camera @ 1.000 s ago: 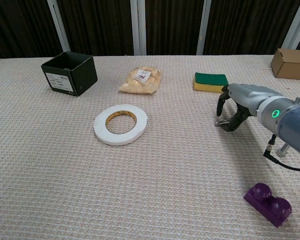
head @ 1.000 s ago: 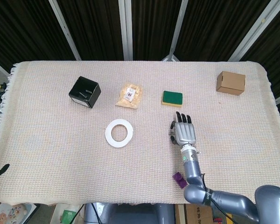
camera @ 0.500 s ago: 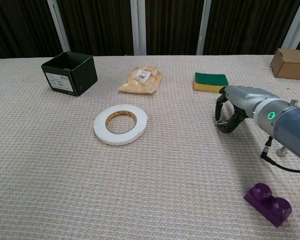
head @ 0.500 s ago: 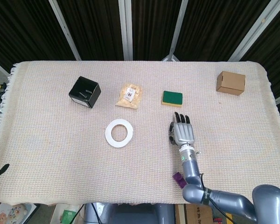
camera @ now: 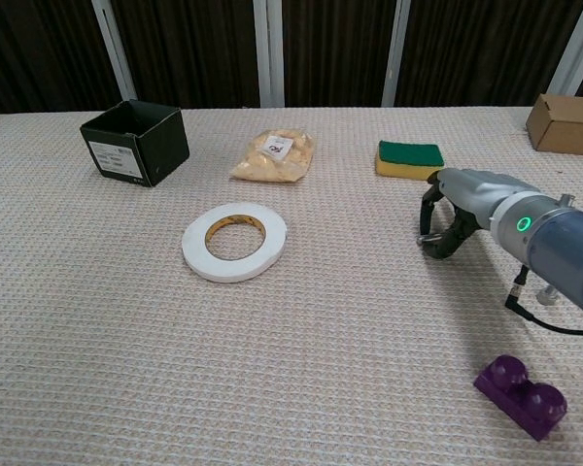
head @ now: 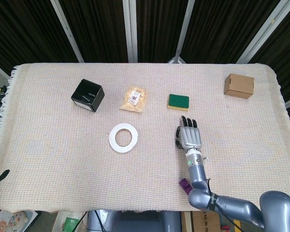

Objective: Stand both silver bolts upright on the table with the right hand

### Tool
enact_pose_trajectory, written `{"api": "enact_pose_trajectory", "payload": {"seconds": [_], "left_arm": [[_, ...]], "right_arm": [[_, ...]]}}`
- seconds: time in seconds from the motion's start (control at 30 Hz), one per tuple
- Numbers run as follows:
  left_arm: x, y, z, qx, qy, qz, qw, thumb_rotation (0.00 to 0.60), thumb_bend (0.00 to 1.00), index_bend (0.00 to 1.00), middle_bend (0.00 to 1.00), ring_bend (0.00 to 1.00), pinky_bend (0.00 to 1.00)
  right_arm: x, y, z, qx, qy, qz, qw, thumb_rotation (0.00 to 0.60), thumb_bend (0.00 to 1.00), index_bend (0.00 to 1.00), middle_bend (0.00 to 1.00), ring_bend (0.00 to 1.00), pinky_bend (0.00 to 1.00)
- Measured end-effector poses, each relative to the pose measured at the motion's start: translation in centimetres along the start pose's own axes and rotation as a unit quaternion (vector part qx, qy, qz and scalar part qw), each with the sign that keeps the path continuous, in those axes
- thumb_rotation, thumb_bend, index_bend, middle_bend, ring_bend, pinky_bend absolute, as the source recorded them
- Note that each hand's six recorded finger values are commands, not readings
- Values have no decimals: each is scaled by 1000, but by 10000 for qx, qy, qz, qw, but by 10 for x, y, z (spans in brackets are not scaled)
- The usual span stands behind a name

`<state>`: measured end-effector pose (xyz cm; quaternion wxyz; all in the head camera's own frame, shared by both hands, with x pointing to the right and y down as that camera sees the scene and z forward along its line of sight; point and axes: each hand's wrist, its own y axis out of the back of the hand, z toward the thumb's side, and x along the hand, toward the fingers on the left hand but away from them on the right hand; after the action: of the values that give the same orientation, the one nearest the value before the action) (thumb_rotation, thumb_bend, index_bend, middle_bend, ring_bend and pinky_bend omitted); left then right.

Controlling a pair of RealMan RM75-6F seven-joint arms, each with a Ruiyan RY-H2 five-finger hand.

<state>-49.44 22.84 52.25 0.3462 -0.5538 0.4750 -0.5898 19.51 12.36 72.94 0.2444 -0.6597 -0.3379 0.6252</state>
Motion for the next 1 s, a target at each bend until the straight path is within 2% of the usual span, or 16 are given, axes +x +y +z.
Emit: {"api": "enact_pose_trajectory", "payload": {"seconds": [0.53, 1.0], "left_arm": [[1, 0, -1, -2, 18, -1, 10000, 600, 122, 87, 63, 0, 154], [0, 0, 0, 1, 6, -11, 10000, 600, 122, 88, 63, 0, 154]], "right_arm": [[-2, -2, 3, -34, 16, -10, 10000, 600, 352, 597, 23, 6, 0], [2, 9, 8, -247, 165, -73, 9995, 600, 353, 605, 23, 13, 0]]}}
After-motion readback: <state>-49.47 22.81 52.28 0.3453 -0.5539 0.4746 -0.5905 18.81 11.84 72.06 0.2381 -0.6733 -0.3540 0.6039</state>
